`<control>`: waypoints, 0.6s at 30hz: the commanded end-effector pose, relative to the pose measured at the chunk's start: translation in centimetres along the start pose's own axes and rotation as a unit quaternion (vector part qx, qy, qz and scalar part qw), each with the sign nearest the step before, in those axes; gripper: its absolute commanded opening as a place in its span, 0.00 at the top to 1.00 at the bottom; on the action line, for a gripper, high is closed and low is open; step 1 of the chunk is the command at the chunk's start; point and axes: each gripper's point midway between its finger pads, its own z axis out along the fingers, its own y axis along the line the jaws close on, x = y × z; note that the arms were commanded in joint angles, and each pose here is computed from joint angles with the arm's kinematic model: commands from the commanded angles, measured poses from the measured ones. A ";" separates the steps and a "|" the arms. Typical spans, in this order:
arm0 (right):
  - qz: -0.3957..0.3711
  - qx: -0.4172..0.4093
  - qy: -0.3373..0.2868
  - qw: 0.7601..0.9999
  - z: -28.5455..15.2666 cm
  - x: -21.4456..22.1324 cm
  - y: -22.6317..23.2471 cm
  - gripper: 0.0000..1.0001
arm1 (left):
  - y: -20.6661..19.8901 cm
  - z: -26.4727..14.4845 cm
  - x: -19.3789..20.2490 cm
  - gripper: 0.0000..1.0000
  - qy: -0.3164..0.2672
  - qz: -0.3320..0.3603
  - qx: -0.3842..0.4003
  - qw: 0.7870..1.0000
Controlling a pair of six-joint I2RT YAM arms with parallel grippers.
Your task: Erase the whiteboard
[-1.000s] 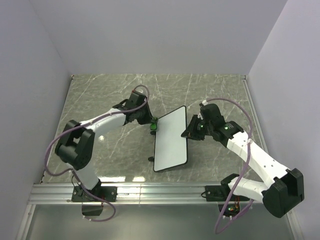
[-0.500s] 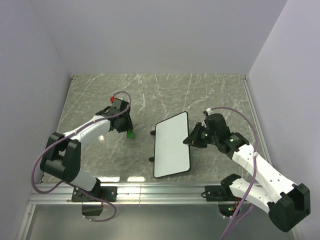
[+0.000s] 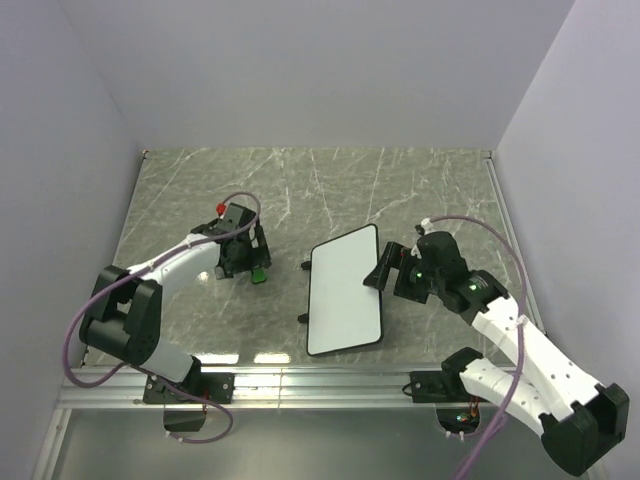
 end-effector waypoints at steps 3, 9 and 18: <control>-0.030 0.031 -0.098 0.994 -5.2 -3.5 0.2 0.00 | -1.4 -5.7 -4.6 0.00 -0.069 -0.008 0.023 0.997; -0.017 0.031 -0.221 0.975 -12.7 -6.5 0.8 0.00 | -2.4 -11.4 -6.5 0.01 -0.117 0.003 0.078 0.990; -0.030 -0.047 -0.272 0.961 -17.4 -5.8 2.3 0.00 | -1.7 -18.8 -8.3 0.01 -0.196 0.003 0.109 0.974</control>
